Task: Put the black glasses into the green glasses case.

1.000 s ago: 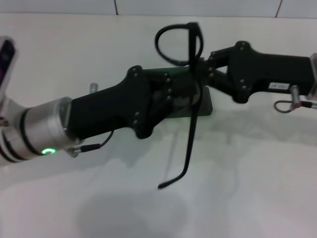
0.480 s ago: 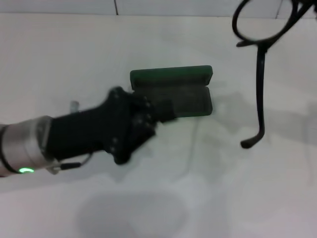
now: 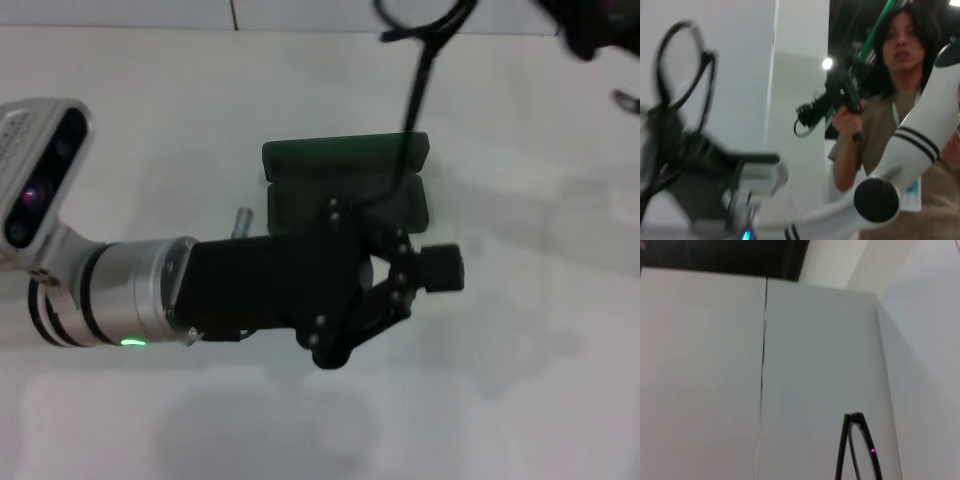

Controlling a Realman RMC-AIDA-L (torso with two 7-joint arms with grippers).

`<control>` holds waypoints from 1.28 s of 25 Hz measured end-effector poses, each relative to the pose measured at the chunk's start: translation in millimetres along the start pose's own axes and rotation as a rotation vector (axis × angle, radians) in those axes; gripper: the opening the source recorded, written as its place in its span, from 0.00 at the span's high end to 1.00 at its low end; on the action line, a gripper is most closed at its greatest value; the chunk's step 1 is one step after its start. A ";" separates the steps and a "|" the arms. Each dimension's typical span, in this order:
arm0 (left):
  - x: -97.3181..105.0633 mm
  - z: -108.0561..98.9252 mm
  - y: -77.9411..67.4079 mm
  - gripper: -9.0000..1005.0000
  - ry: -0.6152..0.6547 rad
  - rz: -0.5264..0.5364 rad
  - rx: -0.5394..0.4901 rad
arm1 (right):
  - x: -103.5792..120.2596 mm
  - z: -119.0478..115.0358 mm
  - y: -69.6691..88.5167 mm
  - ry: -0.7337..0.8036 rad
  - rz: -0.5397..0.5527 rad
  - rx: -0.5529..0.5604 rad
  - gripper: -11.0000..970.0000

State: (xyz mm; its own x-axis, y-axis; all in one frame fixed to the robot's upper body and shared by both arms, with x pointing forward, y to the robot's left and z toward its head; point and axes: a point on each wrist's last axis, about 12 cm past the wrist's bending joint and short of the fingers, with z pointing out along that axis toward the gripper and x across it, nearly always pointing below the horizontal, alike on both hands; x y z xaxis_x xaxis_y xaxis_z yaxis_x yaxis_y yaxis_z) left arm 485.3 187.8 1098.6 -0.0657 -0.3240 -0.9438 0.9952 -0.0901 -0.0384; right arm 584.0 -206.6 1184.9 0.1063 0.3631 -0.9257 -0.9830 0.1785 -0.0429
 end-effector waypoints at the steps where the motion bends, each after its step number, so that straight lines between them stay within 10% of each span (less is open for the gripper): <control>1: -1.2 0.1 0.4 0.97 -0.017 0.015 -0.011 | 4.9 3.7 -0.9 0.027 0.000 0.003 0.94; 32: -1.0 -16.0 13.8 0.97 -0.101 0.019 -0.293 | 50.1 31.2 9.6 0.323 0.018 -0.084 0.94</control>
State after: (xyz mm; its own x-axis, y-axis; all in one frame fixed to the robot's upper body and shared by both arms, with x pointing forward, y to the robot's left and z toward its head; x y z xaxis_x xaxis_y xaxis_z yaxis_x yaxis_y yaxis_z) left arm 500.3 201.9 1093.7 -0.0391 -0.4159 -0.9086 0.9738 0.1879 -0.1279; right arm 584.5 -158.1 1149.8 0.0491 0.0540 -0.9973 -0.9946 0.0936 -0.0439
